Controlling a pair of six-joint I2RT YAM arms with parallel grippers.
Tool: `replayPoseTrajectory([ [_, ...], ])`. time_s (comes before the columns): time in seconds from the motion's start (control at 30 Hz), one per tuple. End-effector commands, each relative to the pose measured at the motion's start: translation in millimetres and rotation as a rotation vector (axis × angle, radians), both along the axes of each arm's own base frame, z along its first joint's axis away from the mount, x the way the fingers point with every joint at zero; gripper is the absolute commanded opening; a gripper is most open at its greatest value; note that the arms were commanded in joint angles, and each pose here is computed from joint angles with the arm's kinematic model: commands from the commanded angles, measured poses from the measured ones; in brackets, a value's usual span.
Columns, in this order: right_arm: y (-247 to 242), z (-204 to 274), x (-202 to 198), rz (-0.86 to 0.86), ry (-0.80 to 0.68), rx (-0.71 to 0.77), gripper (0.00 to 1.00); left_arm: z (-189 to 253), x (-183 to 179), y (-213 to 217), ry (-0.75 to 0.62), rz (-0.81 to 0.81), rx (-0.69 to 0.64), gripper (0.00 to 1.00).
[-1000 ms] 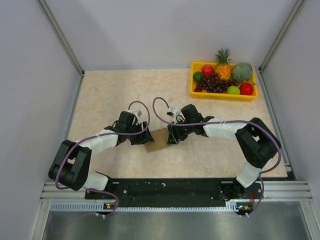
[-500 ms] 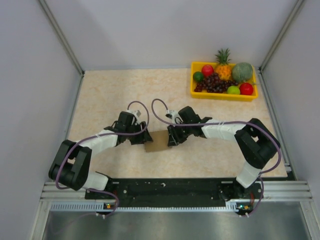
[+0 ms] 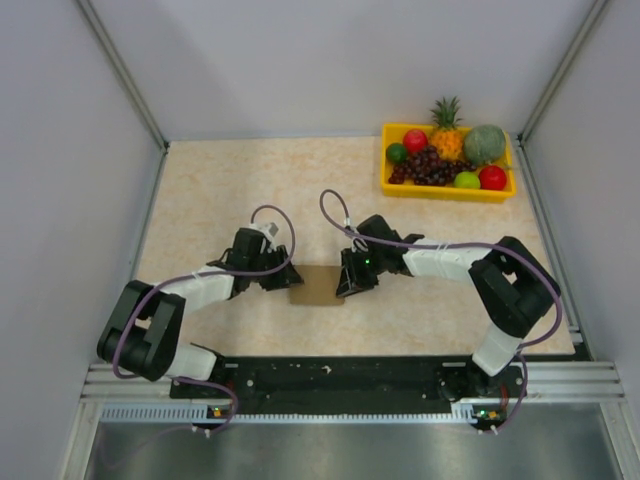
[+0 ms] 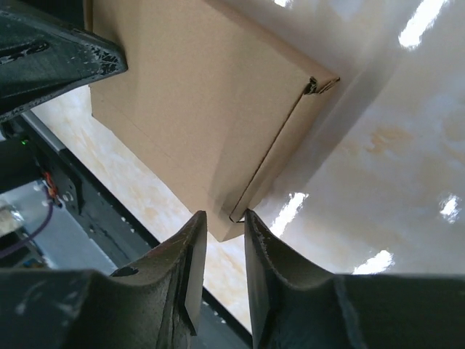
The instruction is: Fold the paper box
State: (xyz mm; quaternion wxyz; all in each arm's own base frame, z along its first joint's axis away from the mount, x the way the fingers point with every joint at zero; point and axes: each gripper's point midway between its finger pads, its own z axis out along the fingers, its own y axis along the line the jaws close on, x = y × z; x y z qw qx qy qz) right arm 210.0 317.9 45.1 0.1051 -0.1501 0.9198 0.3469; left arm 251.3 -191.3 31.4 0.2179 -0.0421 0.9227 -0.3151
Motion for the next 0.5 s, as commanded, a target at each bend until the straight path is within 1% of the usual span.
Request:
replayPoseTrajectory([
  [0.0, 35.2, 32.4, 12.4, -0.098, 0.066, 0.128, 0.27, 3.5, -14.7, -14.4, 0.018, -0.049, -0.084, 0.41],
  [0.1, 38.3, 30.7, 13.5, -0.13, 0.11, 0.142, 0.31, 6.0, -14.9, -15.3, 0.006, -0.046, -0.098, 0.39],
  [0.17, 41.5, 30.0, 18.4, -0.143, 0.132, 0.155, 0.34, 7.4, -14.0, -15.5, 0.001, -0.039, -0.104, 0.34],
  [0.2, 43.6, 31.1, 22.5, -0.16, 0.139, 0.168, 0.35, 7.2, -14.1, -15.0, -0.003, -0.037, -0.103, 0.31],
  [0.23, 43.5, 31.1, 29.1, -0.167, 0.136, 0.174, 0.35, 10.2, -12.8, -15.3, -0.015, -0.03, -0.11, 0.3],
  [0.33, 40.5, 27.6, 41.6, -0.157, 0.081, 0.157, 0.35, 11.4, -10.9, -12.8, -0.033, -0.008, -0.107, 0.26],
  [0.37, 35.0, 26.5, 47.3, -0.16, 0.058, 0.142, 0.35, 11.6, -10.3, -11.6, -0.037, 0.0, -0.103, 0.24],
  [0.4, 27.5, 21.9, 45.1, -0.128, 0.029, 0.104, 0.35, 11.4, -8.3, -9.5, -0.044, 0.013, -0.095, 0.22],
  [0.47, 22.1, 33.6, 47.3, -0.093, -0.051, 0.103, 0.36, 13.0, -7.3, -7.6, -0.059, 0.023, -0.091, 0.17],
])
